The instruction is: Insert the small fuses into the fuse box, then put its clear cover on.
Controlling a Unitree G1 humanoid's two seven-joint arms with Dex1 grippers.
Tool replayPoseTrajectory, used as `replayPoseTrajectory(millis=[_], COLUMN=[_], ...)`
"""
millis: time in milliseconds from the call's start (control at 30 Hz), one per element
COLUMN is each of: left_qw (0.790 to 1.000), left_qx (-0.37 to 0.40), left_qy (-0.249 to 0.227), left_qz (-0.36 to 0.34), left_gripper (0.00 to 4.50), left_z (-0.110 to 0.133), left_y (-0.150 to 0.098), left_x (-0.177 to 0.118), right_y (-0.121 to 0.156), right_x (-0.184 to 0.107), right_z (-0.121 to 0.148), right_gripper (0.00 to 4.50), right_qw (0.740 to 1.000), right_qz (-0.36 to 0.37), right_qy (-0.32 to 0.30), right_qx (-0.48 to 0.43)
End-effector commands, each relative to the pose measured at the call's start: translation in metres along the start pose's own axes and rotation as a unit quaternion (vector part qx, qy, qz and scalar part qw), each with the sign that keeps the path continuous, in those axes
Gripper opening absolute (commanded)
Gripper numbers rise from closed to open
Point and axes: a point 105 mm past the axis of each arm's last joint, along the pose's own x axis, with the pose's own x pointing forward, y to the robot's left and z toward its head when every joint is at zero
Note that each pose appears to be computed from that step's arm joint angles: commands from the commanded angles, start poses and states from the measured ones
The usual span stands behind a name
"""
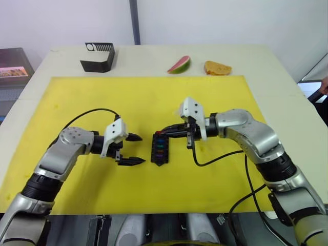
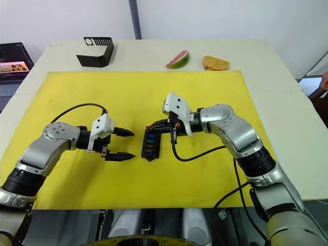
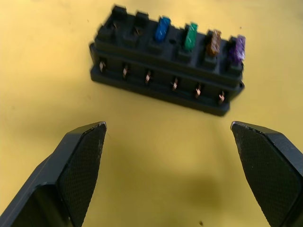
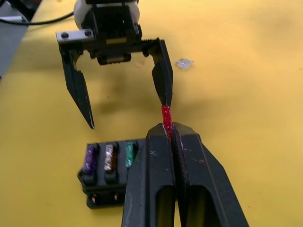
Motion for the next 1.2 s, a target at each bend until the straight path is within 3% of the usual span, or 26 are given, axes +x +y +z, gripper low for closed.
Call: replayPoseTrajectory(millis=[33,1200], left_qw=[1.000,0.999], left_qx=[0.024,0.040], left_qy=[-0.009,-0.020], left_qz=[0.009,0.016], left_gripper=[4.42,4.42], left_z=[0.010,0.025], left_y=[0.004,0.006], left_x=[-0.003,-0.001], right_y=[0.000,-0.007], right_x=[0.001,0.010], right_z=[0.007,-0.014], right_gripper=[0.00,0.00], right_qw=[1.000,1.000], right_qz=[0.005,0.008], right_qy=[-0.009,0.013], right_qx=[-0.024,-0.016])
